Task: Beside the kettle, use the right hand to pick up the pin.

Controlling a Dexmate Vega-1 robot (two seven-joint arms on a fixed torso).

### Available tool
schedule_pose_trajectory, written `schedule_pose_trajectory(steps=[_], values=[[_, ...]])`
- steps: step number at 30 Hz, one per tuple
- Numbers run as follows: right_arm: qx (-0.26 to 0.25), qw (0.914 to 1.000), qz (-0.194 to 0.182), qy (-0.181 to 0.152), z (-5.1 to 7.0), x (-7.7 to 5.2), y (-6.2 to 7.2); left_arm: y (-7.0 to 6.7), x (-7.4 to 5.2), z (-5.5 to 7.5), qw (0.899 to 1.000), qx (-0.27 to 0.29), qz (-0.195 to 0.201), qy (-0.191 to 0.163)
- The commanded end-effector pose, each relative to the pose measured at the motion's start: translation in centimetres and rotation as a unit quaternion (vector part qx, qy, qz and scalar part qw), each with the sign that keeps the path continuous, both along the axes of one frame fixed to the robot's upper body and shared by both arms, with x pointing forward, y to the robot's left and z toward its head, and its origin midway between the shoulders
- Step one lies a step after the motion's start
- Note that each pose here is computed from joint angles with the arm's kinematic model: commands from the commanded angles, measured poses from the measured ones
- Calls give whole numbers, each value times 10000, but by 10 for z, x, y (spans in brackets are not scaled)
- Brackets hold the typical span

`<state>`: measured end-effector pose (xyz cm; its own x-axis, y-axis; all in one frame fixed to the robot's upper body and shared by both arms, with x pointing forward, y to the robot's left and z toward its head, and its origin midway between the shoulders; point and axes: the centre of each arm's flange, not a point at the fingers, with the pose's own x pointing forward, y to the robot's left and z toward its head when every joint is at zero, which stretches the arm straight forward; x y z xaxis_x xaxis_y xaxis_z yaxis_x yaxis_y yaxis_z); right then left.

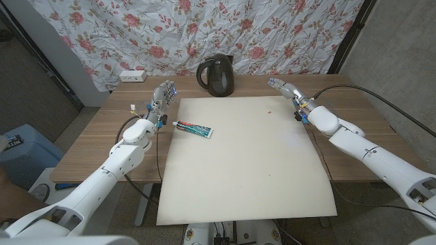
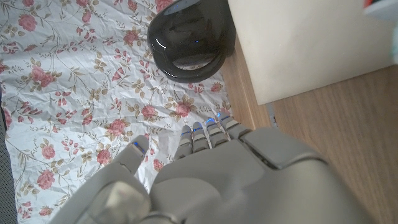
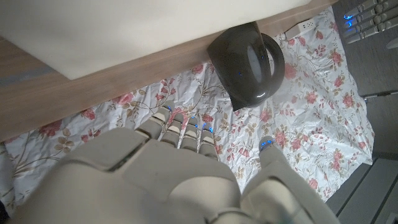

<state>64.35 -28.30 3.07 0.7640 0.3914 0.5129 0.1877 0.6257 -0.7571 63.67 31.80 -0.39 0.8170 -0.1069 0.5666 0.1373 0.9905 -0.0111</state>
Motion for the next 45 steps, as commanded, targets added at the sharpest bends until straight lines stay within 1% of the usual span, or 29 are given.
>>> schedule_pose_trajectory(steps=[1, 9, 14, 17, 20, 29, 34, 37, 42, 45], values=[[-1067, 9934, -347, -228, 10, 1, -2, 6, 0, 2, 9999, -11, 115, 41], [-1760, 9829, -481, -263, 20, -1, -1, 11, 1, 4, 9998, -19, 175, 50], [-2089, 9761, -548, -254, 26, -4, -2, 13, 2, 4, 9997, -35, 228, 64], [-2325, 9704, -612, -222, 29, -5, -2, 13, 2, 3, 9996, -53, 255, 62], [-2470, 9667, -652, -156, 33, -6, -3, 13, 2, 3, 9995, -66, 313, 63], [-2717, 9597, -718, -21, 44, -7, -6, 12, -2, -1, 9992, -64, 389, 79], [-2884, 9545, -739, 164, 51, -9, -1, 11, -3, -1, 9991, -43, 429, 23], [-3075, 9476, -842, 202, 54, -12, 3, 11, -3, -1, 9990, -39, 438, -4], [-3278, 9388, -1029, 249, 56, -14, 10, 12, -5, -3, 9989, -65, 464, -10], [-3446, 9311, -1153, 320, 57, -15, 15, 12, -5, -5, 9988, -105, 479, -23]])
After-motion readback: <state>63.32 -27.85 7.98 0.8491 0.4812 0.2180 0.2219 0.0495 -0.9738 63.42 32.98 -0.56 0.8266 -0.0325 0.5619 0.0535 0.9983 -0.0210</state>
